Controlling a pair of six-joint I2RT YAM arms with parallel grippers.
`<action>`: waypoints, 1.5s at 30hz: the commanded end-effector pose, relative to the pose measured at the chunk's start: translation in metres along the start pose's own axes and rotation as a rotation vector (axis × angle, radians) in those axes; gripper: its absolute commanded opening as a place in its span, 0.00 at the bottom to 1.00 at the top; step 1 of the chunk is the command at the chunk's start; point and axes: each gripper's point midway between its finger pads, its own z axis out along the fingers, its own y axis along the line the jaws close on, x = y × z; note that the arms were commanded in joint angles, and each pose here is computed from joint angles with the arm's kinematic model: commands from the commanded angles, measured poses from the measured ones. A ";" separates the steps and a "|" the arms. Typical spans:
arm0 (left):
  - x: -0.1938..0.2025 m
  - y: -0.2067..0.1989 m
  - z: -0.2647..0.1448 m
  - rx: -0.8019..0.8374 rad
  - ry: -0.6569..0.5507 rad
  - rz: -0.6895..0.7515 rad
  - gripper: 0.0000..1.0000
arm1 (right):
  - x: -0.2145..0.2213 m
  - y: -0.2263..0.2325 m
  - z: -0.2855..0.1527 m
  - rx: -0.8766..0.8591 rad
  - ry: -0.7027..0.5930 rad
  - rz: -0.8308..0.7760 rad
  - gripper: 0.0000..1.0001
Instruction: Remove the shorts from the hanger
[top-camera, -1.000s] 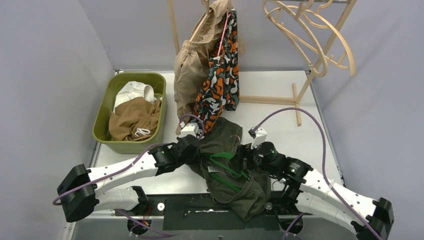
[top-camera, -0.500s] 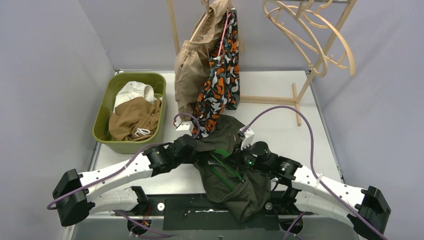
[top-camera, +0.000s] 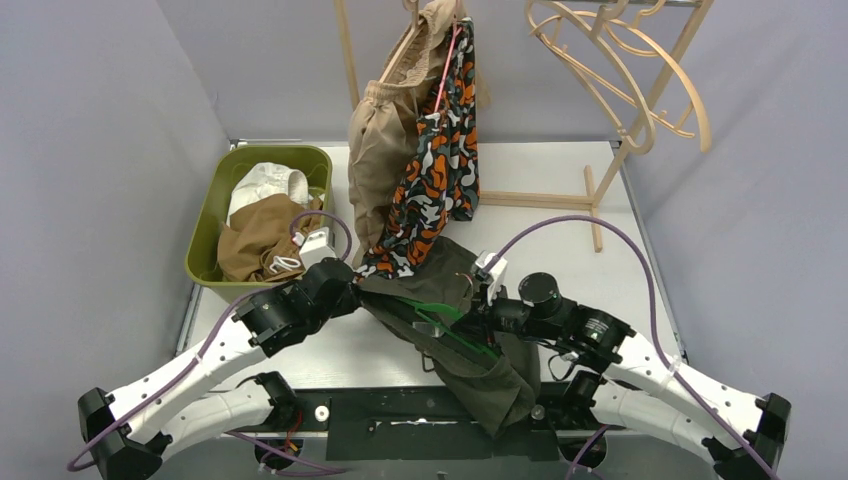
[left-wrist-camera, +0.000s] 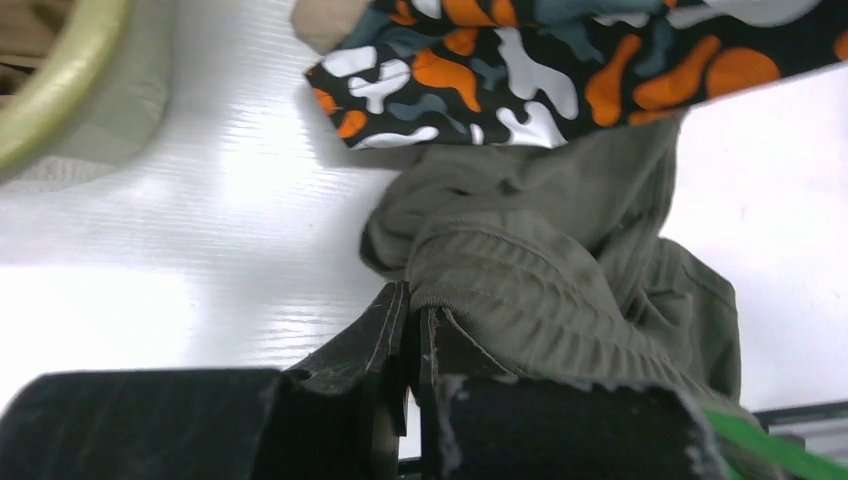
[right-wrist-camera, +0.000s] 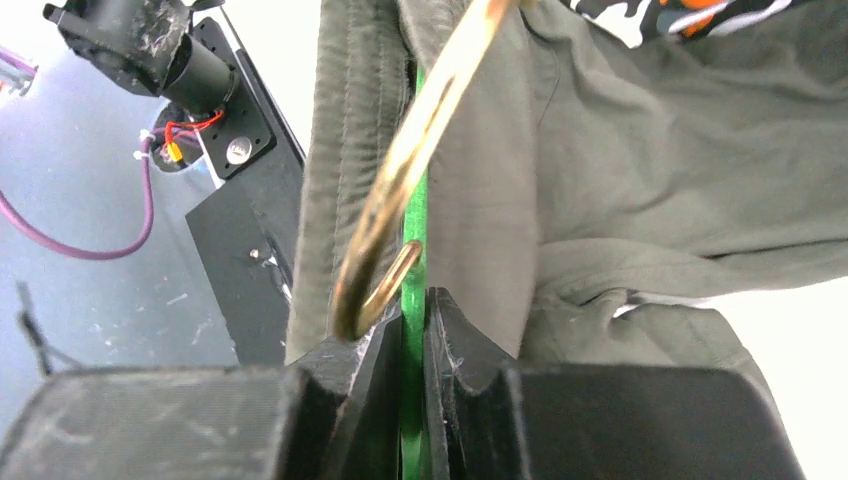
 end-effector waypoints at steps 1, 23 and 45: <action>-0.030 0.036 -0.001 -0.154 -0.074 -0.026 0.00 | -0.010 0.023 -0.026 -0.100 -0.042 -0.160 0.00; -0.015 -0.042 0.023 0.262 0.129 0.086 0.00 | -0.018 0.026 -0.033 -0.135 -0.211 -0.225 0.00; -0.021 0.003 0.030 0.160 0.049 -0.115 0.00 | -0.024 0.004 -0.038 0.048 -0.147 -0.037 0.00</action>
